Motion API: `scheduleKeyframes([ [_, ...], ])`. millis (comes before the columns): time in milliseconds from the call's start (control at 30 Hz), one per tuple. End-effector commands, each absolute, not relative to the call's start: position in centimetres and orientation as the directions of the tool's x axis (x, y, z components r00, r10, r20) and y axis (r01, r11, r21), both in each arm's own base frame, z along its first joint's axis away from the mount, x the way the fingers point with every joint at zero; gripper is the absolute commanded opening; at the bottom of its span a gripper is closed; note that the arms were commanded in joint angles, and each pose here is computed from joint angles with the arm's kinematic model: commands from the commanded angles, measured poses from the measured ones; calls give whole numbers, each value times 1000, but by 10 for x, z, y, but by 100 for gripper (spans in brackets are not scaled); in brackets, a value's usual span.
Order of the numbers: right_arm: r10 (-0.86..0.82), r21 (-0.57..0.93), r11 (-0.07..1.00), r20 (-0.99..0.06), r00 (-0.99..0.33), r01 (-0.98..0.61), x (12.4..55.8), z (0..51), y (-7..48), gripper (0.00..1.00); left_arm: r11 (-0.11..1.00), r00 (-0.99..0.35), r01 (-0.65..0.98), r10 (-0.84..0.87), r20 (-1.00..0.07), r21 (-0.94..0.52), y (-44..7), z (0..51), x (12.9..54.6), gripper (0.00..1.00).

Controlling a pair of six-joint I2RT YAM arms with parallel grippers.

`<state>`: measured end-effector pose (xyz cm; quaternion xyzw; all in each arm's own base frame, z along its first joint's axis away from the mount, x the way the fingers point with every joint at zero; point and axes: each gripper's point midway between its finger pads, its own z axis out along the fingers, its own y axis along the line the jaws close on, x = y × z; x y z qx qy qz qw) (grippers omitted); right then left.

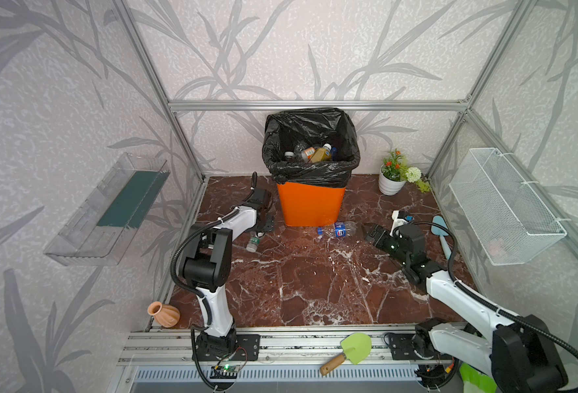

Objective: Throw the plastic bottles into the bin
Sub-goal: 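Lower the left gripper and grasp the clear crane-label bottle, then lift the crane-label bottle over the bin and open the left gripper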

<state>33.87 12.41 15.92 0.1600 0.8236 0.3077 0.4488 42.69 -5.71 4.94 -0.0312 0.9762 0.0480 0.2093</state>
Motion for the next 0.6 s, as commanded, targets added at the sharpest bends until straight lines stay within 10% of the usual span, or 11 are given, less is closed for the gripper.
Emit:
scheduleKeyframes([
  [0,536,639,769,-650,-539,-8,339,156,121,100,996,-925,-57,-26,-380,72,-61,47,427,77],
  [567,543,642,767,-653,-527,-5,339,160,117,99,999,-910,-25,-39,-414,-41,-78,70,417,40],
])
